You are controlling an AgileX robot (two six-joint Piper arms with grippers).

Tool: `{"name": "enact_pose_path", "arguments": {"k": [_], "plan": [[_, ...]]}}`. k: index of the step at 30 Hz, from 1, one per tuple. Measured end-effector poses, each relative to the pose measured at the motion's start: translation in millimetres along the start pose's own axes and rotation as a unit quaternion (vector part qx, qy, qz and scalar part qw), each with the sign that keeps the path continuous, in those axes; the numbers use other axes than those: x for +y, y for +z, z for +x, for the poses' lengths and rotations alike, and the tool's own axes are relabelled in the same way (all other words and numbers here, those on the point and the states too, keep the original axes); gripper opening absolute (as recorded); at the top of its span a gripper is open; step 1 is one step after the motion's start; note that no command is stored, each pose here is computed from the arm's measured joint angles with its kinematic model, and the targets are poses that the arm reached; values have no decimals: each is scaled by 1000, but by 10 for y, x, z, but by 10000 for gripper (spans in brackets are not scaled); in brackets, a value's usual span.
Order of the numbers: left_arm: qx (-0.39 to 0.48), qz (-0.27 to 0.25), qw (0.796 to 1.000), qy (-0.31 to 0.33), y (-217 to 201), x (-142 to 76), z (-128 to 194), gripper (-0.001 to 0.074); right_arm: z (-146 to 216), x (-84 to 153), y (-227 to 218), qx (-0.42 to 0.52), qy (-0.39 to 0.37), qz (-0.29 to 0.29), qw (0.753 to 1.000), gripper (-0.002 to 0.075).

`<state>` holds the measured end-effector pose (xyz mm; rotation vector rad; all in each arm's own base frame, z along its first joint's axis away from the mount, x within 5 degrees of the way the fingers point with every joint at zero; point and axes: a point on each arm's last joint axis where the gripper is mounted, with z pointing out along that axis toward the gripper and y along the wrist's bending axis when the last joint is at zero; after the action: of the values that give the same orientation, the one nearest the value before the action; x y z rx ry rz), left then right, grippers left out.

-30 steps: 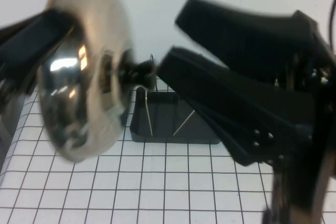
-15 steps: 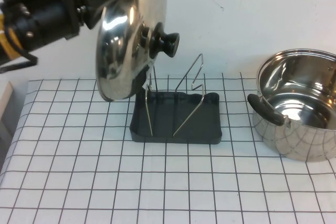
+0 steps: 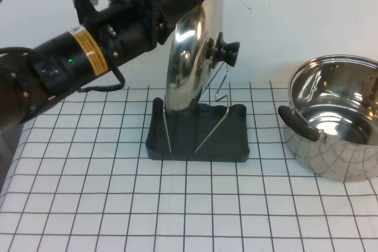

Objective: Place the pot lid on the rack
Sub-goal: Place the pot lid on the pot rack

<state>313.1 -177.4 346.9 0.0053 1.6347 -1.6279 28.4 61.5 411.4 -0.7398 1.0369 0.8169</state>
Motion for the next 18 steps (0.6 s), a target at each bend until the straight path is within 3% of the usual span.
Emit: {"name": "enact_pose_path", "arguments": {"k": [8, 18], "plan": [[3, -50, 998, -28, 105, 433, 79, 14, 153, 3, 9, 22, 17, 3, 1000, 5], [0, -85, 994, -69, 171, 815, 172, 14, 159, 1, 10, 23, 20, 5, 1000, 5]]}}
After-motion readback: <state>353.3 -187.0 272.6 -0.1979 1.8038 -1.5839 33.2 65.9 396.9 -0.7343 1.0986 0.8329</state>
